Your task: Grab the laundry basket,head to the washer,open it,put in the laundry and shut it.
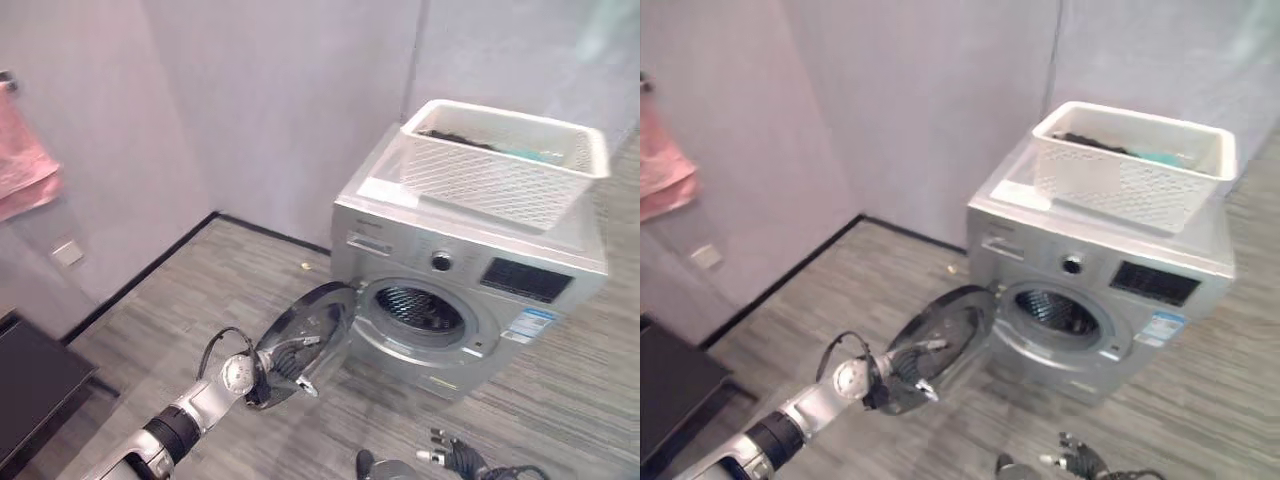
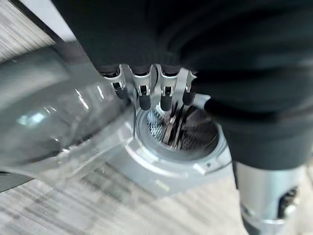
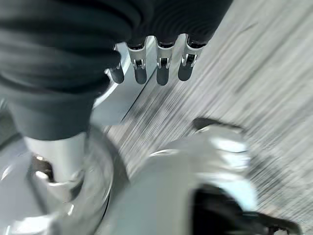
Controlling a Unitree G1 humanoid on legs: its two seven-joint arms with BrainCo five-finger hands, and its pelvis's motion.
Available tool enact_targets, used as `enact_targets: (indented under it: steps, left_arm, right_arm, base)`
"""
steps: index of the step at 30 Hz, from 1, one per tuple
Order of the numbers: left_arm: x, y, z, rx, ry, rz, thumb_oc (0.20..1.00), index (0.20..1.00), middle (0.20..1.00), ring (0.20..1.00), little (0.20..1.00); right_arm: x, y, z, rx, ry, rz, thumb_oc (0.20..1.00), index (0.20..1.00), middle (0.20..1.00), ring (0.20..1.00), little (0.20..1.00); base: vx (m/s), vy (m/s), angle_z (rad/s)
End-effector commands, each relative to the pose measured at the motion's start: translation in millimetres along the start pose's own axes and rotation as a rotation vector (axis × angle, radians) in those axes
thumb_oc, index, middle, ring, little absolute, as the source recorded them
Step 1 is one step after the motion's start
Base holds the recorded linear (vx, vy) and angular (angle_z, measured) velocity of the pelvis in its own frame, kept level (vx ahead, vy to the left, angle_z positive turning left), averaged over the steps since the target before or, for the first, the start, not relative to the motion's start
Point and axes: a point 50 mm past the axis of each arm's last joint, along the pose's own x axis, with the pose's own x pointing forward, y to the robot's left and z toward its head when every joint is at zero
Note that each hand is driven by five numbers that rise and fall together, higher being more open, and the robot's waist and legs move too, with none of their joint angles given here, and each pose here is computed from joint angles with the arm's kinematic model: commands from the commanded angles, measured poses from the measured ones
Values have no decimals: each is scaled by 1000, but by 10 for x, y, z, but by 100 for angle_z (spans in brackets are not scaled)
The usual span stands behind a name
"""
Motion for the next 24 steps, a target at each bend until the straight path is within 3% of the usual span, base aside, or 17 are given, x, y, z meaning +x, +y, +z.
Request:
enact_targets:
  steps: [1,5,10,14,20,24]
  left_arm:
    - [95,268,154,27,-11,117,1000,1000,1000,1000,1000]
    - [244,364,94,-197,63,298,1000,1000,1000,1000,1000]
    - [276,369,-37,-380,122,377,1000,1000,1000,1000,1000]
    - [216,150,-331,-459,233,369,1000,1000,1000,1000,1000]
    - [-222,-427,-1109,-523,521,323,1000,1000,1000,1000,1000]
    - [-429,-507,-1343,-486,621,338,1000,1000,1000,1000,1000]
  right_arm:
    - [-7,-45,92,-57,-33,-16,1000,1000,1000,1000,1000]
    - [30,-6,36,-51,2,-50,1000,1000,1000,1000,1000]
    - [154,39,170,-77,-4,-55,1000,1000,1000,1000,1000]
    - [193,132,212,-115,-3,-16,1000,1000,1000,1000,1000]
    - [230,203,254,-169,1,37,1000,1000,1000,1000,1000]
    - [223,217,185,-186,22,41,1000,1000,1000,1000,1000]
  base:
    - [65,-193,-62]
    - [53,-67,-9]
    - [159,105,-25]
    - [192,157,-91]
    - [237,246,-92]
    - [108,185,-47]
